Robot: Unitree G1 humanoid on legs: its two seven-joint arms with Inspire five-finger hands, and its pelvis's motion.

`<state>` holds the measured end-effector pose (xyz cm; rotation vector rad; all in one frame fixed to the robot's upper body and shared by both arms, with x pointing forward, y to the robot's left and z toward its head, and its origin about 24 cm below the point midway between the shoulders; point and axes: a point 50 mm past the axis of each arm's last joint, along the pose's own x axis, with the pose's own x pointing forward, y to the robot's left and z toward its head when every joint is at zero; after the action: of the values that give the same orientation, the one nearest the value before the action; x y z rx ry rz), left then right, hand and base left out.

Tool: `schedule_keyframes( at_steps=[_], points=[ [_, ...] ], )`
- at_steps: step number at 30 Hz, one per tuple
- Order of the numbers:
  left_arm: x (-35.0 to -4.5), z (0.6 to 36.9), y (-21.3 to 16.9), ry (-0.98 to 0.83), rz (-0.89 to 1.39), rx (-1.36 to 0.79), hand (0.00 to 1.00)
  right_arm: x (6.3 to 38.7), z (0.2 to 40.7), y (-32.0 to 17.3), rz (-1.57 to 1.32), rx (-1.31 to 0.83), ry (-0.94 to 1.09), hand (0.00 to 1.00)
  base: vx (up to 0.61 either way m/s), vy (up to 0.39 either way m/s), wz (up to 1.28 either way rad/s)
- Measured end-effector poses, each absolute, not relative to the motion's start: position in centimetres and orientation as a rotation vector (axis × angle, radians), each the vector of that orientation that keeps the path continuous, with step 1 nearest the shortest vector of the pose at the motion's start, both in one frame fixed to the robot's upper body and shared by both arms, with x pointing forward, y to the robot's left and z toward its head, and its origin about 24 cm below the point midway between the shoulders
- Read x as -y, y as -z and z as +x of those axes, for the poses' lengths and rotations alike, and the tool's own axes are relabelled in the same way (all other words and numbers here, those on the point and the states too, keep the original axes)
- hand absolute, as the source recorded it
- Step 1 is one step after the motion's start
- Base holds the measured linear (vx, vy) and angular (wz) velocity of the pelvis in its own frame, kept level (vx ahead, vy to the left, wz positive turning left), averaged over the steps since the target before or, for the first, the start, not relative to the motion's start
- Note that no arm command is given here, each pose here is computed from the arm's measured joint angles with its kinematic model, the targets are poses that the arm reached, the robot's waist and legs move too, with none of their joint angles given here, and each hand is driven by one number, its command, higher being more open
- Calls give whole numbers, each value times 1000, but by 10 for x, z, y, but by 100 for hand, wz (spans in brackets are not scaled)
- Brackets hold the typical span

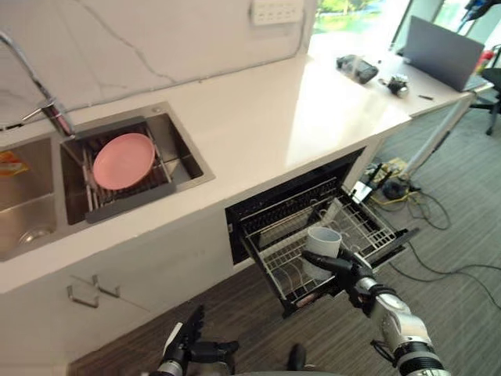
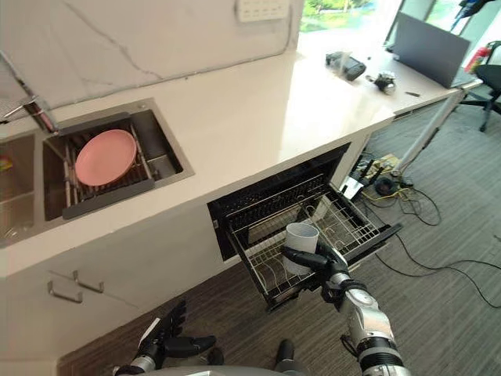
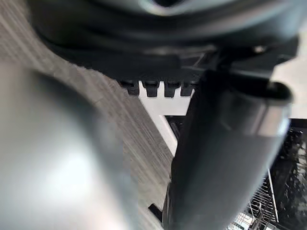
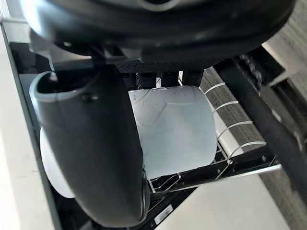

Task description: Walk over to the sink, pick up the cup, carry it to the dishwasher, place the cup inside the dishwasher, then close the dishwasher door

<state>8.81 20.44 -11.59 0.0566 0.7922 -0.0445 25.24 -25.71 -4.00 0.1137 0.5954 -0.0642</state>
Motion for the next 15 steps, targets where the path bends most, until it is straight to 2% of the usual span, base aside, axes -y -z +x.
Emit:
schedule_keyframes(
  at_steps=[5,11,15],
  points=[
    [-208,111,106,52,21,-720,100,304,294,-2,14,-546,191,0,-83,-20,31],
    [-206,137,91,73,24,-627,100,314,320,-31,-5,-494,213,0,-55,-13,27],
    [-213,152,76,78,47,-555,100,309,338,-53,-96,-471,165,0,7,-8,29]
  ],
)
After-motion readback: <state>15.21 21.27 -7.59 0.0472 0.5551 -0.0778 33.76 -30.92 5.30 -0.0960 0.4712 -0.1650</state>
